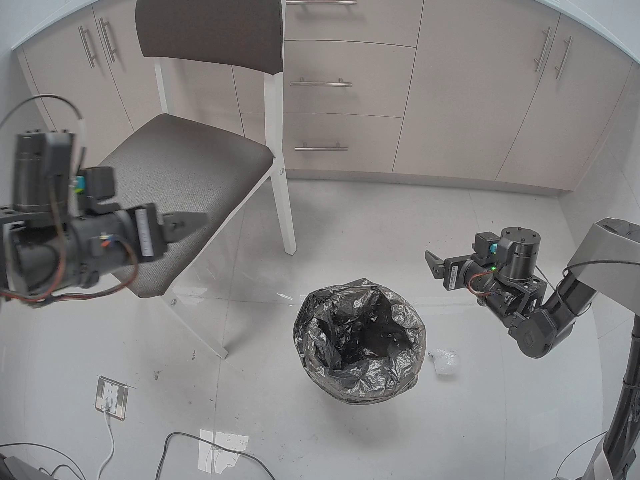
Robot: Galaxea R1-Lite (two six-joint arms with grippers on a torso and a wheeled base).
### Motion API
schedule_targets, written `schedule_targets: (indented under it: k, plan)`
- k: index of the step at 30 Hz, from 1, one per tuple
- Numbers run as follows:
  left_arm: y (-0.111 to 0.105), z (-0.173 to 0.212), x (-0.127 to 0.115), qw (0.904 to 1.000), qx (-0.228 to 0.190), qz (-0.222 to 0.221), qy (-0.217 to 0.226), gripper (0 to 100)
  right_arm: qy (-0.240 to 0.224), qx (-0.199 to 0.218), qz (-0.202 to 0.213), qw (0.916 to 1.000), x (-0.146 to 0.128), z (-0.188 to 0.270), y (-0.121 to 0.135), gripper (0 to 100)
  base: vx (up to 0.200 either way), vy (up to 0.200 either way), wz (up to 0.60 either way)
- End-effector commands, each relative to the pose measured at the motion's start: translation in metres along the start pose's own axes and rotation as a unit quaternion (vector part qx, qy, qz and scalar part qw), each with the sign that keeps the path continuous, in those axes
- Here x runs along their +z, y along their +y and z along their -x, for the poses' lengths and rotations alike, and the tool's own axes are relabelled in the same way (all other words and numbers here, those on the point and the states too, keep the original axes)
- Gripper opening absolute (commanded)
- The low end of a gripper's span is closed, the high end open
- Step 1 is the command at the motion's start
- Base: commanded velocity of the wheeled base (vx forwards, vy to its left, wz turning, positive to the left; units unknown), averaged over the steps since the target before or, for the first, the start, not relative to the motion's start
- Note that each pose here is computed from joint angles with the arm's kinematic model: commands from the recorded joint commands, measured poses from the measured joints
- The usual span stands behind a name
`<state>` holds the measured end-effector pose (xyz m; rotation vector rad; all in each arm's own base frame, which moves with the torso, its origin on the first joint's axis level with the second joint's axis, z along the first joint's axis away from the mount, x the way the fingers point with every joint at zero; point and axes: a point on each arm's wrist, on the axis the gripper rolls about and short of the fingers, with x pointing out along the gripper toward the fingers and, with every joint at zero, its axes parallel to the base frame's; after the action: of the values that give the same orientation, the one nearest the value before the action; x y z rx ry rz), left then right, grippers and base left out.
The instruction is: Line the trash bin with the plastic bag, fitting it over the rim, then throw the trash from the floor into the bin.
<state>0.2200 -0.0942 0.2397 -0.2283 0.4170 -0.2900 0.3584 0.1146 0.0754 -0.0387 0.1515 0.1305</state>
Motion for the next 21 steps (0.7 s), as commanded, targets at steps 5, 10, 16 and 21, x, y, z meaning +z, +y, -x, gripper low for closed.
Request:
schedule_targets:
  k: [5, 10, 16, 21]
  plan:
    - [0.045, 0.181, -0.051, 0.9794, 0.13, 0.011, -0.154, 100, -0.037, 0.003, -0.024, 0.999, 0.021, 0.017, -0.014, 100, 0.0, 0.0, 0.0]
    - [0.052, 0.196, -0.104, 0.9804, 0.144, 0.016, -0.133, 100, -0.034, 0.004, -0.024, 0.9991, 0.019, 0.016, -0.013, 100, 0.0, 0.0, 0.0]
    - [0.061, 0.198, -0.153, 0.9801, 0.145, 0.014, -0.135, 100, -0.034, 0.002, -0.024, 0.9991, 0.012, 0.019, -0.015, 100, 0.0, 0.0, 0.0]
    - [0.07, 0.193, -0.187, 0.9748, 0.165, 0.001, -0.15, 100, -0.042, 0.0, -0.021, 0.9989, 0.009, 0.015, -0.015, 100, 0.0, 0.0, 0.0]
